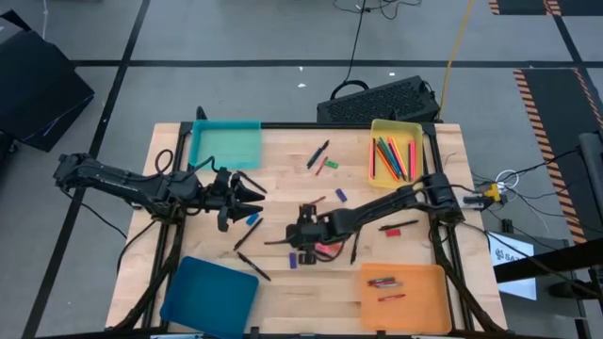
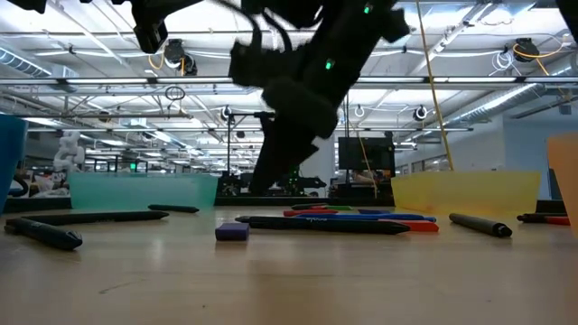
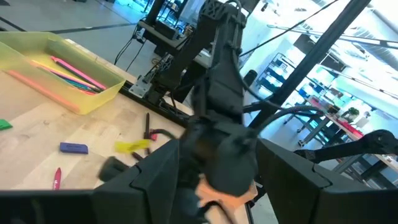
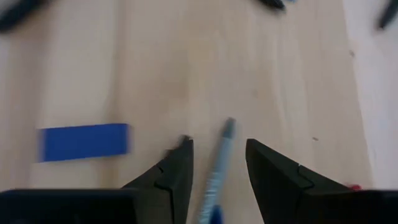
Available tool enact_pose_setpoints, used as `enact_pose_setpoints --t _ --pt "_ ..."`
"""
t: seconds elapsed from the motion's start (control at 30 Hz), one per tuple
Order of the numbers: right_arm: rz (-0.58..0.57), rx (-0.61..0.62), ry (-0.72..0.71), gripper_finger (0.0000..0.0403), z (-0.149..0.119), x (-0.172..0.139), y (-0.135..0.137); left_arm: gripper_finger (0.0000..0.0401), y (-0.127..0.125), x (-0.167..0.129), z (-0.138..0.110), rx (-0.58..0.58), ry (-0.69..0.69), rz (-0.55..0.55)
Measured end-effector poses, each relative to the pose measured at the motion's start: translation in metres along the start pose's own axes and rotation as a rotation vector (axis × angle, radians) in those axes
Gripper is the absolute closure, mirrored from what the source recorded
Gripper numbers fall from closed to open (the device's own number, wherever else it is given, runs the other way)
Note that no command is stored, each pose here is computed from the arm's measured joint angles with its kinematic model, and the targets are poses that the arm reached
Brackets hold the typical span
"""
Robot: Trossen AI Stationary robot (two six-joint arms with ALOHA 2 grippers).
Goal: Sort crayons/erasers/pens/pencils in bins
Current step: Put the gray crayon into the orange bin
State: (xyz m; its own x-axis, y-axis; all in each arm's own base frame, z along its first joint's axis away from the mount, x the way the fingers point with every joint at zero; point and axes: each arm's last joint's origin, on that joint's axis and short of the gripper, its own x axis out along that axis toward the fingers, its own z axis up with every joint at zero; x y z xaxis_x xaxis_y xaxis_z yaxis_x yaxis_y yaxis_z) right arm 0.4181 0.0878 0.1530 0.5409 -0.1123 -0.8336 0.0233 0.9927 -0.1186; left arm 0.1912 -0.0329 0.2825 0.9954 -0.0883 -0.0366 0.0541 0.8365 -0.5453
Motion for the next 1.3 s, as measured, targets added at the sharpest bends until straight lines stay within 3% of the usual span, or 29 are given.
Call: enact_pose_setpoints --t 0.37,0.77,0.97,1.13,1.3 --pt "-0.017 -0.005 0.067 0.0265 -0.014 0.028 -0.001 0.0185 0.0 0.0 0.0 0.0 0.0 -0.001" --pt "-0.008 0.082 0.086 0.0356 -0.015 0.03 -0.008 0.0185 0.0 0.0 0.0 0.0 0.001 0.0" --pt "0.015 0.097 0.09 0.0381 -0.014 0.03 -0.011 0.0185 0.0 0.0 0.0 0.0 0.0 0.0" --pt "0.029 0.057 0.055 0.0377 -0.008 0.01 -0.01 0.0185 0.0 0.0 0.0 0.0 0.001 0.0" --pt "0.079 0.014 -0.067 0.0377 0.011 -0.053 0.003 0.0185 0.0 0.0 0.0 0.0 0.001 0.0"
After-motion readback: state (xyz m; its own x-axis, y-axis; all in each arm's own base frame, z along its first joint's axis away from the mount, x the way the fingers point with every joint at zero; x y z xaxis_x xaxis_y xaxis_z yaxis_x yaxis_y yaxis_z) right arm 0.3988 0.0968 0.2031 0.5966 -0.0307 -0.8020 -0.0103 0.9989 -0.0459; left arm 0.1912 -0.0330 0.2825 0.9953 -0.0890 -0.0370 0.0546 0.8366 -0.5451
